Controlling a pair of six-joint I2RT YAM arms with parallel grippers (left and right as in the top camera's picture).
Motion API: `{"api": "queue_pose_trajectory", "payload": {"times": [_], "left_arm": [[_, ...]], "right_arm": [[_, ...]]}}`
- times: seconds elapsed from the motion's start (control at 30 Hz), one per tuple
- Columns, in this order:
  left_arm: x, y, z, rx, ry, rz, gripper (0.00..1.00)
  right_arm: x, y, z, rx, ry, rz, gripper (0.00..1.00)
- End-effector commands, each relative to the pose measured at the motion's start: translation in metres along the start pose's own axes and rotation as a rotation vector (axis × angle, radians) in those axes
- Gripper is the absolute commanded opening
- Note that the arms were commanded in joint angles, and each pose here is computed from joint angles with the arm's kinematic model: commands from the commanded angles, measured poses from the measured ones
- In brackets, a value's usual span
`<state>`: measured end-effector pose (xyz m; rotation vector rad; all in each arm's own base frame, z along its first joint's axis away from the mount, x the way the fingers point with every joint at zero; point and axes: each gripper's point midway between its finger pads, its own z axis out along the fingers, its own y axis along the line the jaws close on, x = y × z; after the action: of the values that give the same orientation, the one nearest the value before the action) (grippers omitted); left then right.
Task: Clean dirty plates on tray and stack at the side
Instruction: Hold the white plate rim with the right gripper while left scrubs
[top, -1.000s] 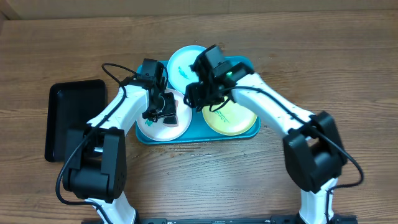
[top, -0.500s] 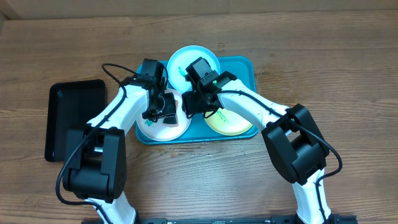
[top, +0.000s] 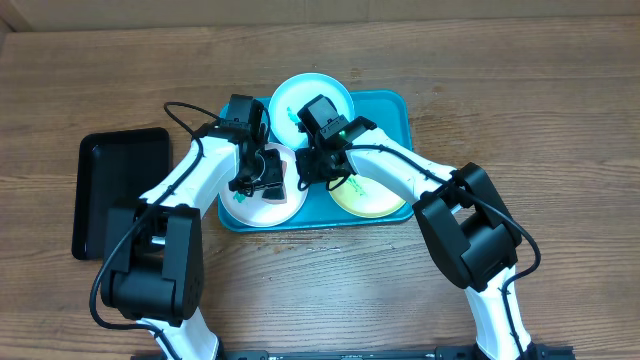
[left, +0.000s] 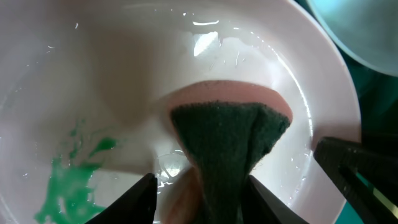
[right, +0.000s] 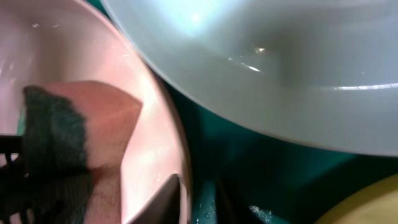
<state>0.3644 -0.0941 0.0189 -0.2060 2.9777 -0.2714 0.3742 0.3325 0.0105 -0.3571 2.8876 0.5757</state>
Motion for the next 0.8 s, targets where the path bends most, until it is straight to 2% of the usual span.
{"api": "queue_pose_trajectory", "payload": {"times": [0.0, 0.33, 0.47, 0.77], "left_arm": [[0.001, 0.002, -0.001, -0.007, 0.0, -0.003, 0.43], [0.004, -0.006, -0.001, 0.037, 0.015, -0.003, 0.4], [0.004, -0.006, -0.001, 0.037, 0.016, -0.003, 0.31], [0.015, -0.001, 0.006, 0.029, 0.043, -0.007, 0.34]], "right_arm": [[0.0, -0.005, 0.007, 0.016, 0.007, 0.006, 0.09], [0.002, 0.0, 0.007, -0.018, 0.021, 0.007, 0.06], [0.002, 0.0, 0.007, -0.018, 0.022, 0.007, 0.06], [0.002, 0.0, 0.007, -0.018, 0.022, 0.007, 0.06]]}}
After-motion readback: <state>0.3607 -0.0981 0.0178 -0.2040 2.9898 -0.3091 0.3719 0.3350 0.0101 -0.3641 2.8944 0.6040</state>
